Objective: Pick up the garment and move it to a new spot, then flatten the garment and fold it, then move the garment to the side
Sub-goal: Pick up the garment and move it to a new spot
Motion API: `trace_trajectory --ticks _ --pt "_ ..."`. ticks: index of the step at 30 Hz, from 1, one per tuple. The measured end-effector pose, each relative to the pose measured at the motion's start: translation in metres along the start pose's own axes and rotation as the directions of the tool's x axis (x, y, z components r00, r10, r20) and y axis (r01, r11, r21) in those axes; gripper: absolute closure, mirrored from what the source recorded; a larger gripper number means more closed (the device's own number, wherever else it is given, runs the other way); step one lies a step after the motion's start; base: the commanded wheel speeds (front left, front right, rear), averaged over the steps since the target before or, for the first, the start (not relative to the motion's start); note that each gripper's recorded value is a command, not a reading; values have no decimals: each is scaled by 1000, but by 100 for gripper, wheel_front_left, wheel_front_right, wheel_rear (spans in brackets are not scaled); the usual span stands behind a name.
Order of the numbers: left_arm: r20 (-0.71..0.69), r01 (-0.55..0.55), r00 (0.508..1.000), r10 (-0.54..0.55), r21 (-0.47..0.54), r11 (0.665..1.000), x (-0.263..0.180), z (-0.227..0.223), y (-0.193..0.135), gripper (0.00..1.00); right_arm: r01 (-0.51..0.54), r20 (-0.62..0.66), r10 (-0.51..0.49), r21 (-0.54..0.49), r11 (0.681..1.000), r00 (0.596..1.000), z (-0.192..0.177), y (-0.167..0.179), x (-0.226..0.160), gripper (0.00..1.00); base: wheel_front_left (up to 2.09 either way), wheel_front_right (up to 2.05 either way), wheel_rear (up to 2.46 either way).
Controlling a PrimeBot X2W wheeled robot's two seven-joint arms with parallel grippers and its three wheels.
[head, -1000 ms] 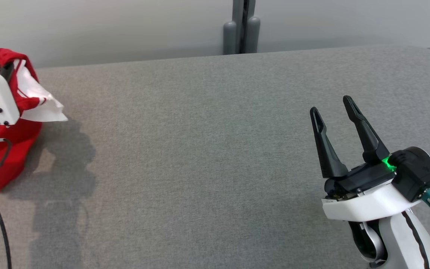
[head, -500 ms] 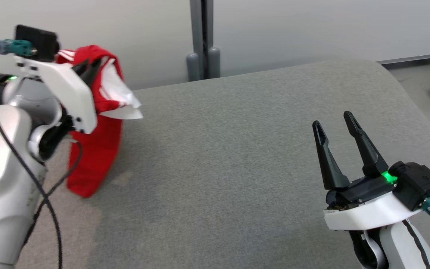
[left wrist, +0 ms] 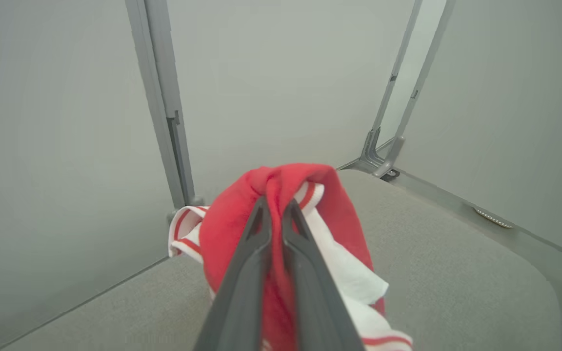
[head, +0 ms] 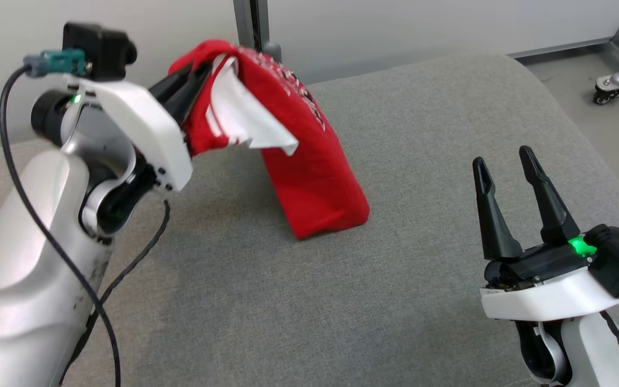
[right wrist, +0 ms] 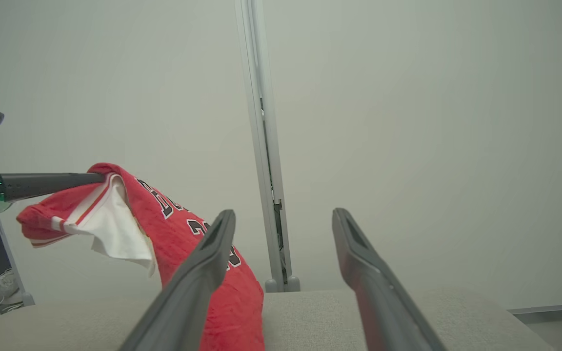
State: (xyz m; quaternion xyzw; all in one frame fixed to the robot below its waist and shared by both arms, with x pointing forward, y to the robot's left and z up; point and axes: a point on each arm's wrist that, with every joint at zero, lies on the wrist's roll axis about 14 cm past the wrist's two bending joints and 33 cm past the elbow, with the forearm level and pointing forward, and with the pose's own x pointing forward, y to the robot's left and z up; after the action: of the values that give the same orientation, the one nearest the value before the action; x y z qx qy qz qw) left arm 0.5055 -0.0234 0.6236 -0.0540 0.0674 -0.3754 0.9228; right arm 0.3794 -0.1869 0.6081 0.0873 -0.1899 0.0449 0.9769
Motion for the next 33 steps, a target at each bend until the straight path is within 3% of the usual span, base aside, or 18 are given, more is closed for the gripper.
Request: trace_trajectory --ticks 8,12,16,19,20,21,26,27,29,33 --pt "-145 -193 974 173 -143 971 -38 -90 64 100 -9 -34 10 14 1000 999 -19 4 11 0 0 0 0" --pt "-221 -302 938 268 -135 944 -68 -132 92 100 -28 -52 30 23 999 998 -28 10 16 0 0 0 0" --pt "-268 -363 910 318 -141 921 -92 -164 98 100 -46 -63 48 32 998 997 -33 16 17 0 0 0 0" --pt "-299 -420 876 379 -84 904 -116 -188 103 100 -67 -68 69 34 997 995 -32 22 15 0 0 0 0" --pt "-293 -436 869 400 -69 897 -121 -190 105 76 -72 -68 74 32 997 995 -32 23 14 0 0 0 0" --pt "-279 -454 863 420 -68 888 -124 -189 108 66 -76 -69 78 32 997 995 -31 24 13 0 0 0 0" --pt "-269 -501 840 472 -47 864 -139 -201 111 50 -93 -76 96 40 995 992 -33 29 12 0 0 0 0" --pt "-270 -504 838 475 -45 863 -140 -204 110 40 -95 -76 98 40 995 992 -34 30 12 0 0 0 0" --pt "-270 -513 833 484 -48 857 -142 -208 110 0 -98 -77 101 42 994 992 -34 31 12 0 0 0 0" --pt "-218 -523 838 501 -59 850 -143 -204 110 0 -103 -77 106 43 994 991 -33 32 12 0 0 0 0"
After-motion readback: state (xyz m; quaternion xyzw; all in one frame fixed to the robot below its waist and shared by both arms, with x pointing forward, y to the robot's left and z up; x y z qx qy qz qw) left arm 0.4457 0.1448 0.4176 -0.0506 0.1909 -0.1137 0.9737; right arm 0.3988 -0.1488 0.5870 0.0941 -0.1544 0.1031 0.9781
